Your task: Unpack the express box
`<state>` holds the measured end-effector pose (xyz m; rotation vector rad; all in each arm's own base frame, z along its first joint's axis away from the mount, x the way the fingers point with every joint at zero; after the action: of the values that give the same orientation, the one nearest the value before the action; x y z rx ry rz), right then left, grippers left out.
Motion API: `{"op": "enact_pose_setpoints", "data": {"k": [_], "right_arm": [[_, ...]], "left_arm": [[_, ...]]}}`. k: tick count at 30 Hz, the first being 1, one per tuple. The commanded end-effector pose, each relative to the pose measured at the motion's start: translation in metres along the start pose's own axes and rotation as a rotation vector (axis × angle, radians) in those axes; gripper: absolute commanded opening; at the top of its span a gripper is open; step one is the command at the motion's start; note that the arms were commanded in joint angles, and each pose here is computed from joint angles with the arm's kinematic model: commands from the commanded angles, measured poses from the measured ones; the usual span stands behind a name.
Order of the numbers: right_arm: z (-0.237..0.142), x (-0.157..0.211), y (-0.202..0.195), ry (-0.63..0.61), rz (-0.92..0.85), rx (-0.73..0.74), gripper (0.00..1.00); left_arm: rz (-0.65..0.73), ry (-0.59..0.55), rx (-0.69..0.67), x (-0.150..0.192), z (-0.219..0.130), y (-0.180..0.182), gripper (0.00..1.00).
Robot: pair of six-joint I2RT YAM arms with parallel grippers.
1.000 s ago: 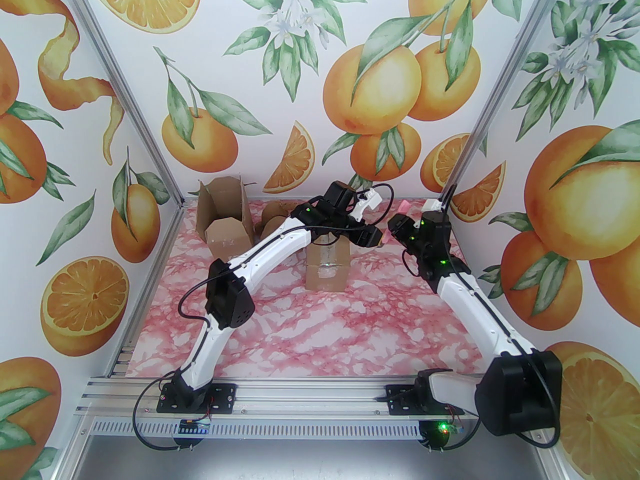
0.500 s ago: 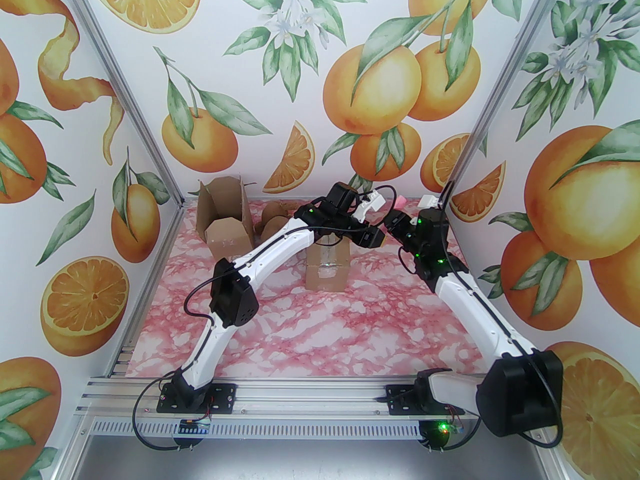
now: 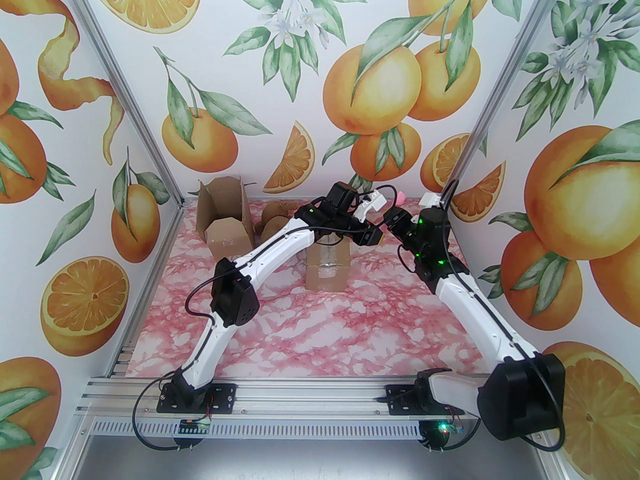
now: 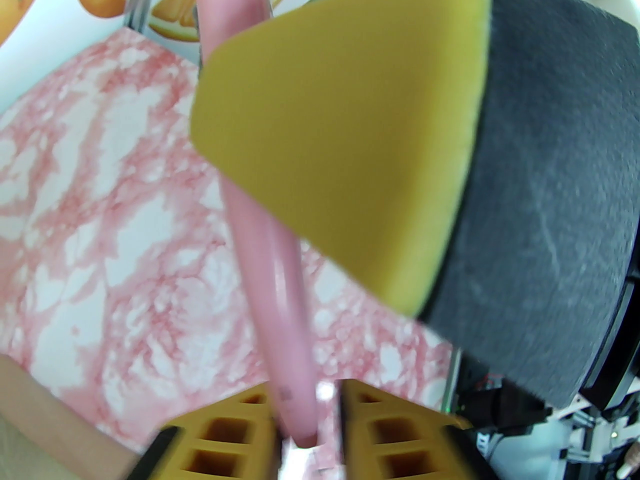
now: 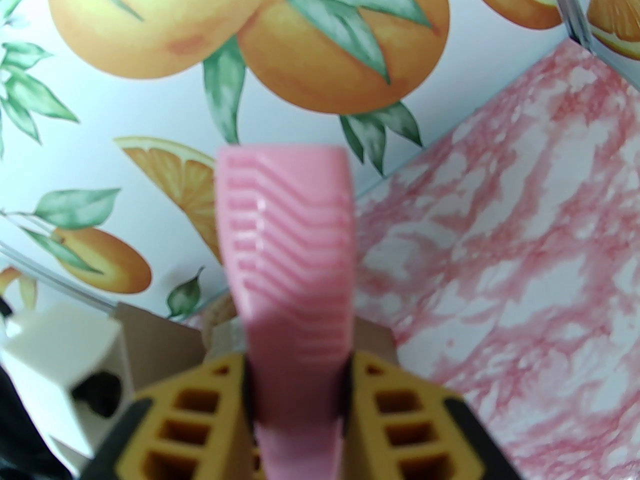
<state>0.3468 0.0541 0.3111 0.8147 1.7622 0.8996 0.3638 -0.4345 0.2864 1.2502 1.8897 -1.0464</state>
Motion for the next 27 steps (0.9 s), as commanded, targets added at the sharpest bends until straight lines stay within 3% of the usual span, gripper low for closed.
{"op": "enact_pose_setpoints", "data": {"k": [1, 8, 12, 14, 18, 21, 27], "right_arm": [[-0.007, -0.003, 0.014, -0.027, -0.002, -0.073, 0.30], [-0.008, -0.001, 0.014, -0.023, 0.003, -0.082, 0.31], [-0.010, -0.003, 0.016, -0.025, 0.018, -0.091, 0.39], [-0.013, -0.005, 0.016, -0.045, 0.041, -0.074, 0.50], [-0.023, -0.013, 0.016, -0.074, 0.193, -0.099, 0.66], [-0.029, -0.016, 0.018, -0.071, 0.276, -0.089, 0.73], [-0.039, -0.019, 0.000, -0.081, 0.533, -0.038, 0.73]], "left_arm": [[0.071, -0.055, 0.001, -0.019, -0.012, -0.006, 0.15], [0.105, -0.060, -0.023, -0.022, -0.017, -0.008, 0.10], [0.142, -0.053, -0.059, -0.024, -0.021, -0.008, 0.10], [0.188, -0.039, -0.109, -0.023, -0.024, -0.008, 0.09], [0.293, -0.010, -0.222, -0.023, -0.032, -0.007, 0.09], [0.350, 0.005, -0.297, -0.026, -0.039, -0.005, 0.09], [0.550, 0.075, -0.508, -0.030, -0.051, -0.005, 0.09]]}}
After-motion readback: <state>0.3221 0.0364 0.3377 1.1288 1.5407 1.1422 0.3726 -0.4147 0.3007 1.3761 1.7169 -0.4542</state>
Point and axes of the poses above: each hand's point on the last joint's axis, 136 mm out from that joint toward the fingers, its own z axis out along the fingers, its own y axis along the line the jaws close on, x = y × z, the point moved 8 cm from there along -z, back along the fingers, and after that the axes turned 14 degrees about z, right-handed, at the moved point
